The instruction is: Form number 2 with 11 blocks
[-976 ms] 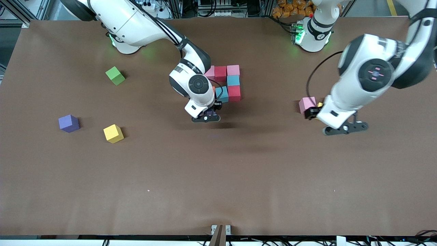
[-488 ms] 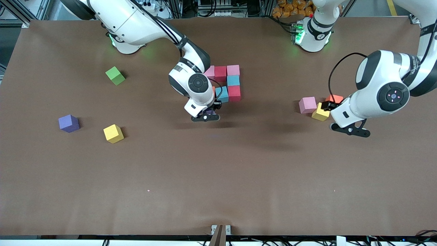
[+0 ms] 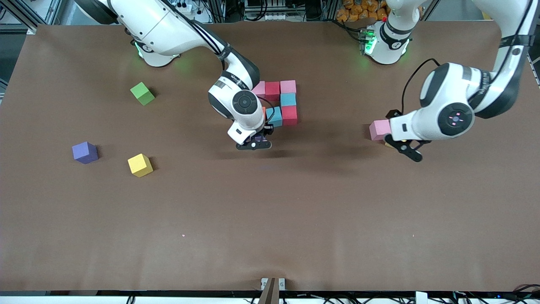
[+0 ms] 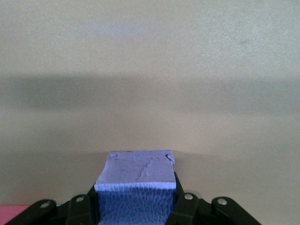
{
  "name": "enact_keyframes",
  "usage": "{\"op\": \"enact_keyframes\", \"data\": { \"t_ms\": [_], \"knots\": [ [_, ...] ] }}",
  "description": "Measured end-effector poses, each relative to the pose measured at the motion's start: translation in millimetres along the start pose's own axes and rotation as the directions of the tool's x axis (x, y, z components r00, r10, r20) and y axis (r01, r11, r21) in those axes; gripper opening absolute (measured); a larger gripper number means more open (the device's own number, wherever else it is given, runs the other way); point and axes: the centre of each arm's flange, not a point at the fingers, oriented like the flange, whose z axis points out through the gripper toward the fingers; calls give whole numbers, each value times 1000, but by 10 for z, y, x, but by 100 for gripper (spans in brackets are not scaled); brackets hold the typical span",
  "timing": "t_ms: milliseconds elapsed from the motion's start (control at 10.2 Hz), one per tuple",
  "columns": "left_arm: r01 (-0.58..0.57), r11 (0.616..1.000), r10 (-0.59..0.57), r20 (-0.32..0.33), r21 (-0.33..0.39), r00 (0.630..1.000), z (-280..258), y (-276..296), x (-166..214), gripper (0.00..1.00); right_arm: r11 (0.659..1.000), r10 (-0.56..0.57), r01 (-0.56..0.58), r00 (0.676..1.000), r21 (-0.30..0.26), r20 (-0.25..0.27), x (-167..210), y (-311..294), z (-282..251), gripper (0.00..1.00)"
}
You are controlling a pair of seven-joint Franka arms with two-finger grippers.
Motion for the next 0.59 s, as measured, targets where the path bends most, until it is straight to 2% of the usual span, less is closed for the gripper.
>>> {"op": "enact_keyframes", "data": {
  "t_ms": [195, 293, 390, 585],
  "knots": [
    [-45, 999, 46, -27, 23, 999, 259, 233, 20, 100, 1000, -3, 3, 1000, -1, 1, -16, -8, 5, 74],
    [-66, 997, 68, -44, 45, 997, 405, 320, -19, 100, 1000, -3, 3, 1000, 0, -1, -14, -9, -12, 90],
    [-90, 994, 93, -52, 66, 994, 548, 362, -93, 100, 1000, -2, 2, 1000, 0, -8, -5, -6, -63, 100],
    [-174, 979, 182, -78, 104, 980, 734, 367, -199, 100, 1000, 6, -6, 999, -5, -33, 30, 29, -334, 100]
  ]
}}
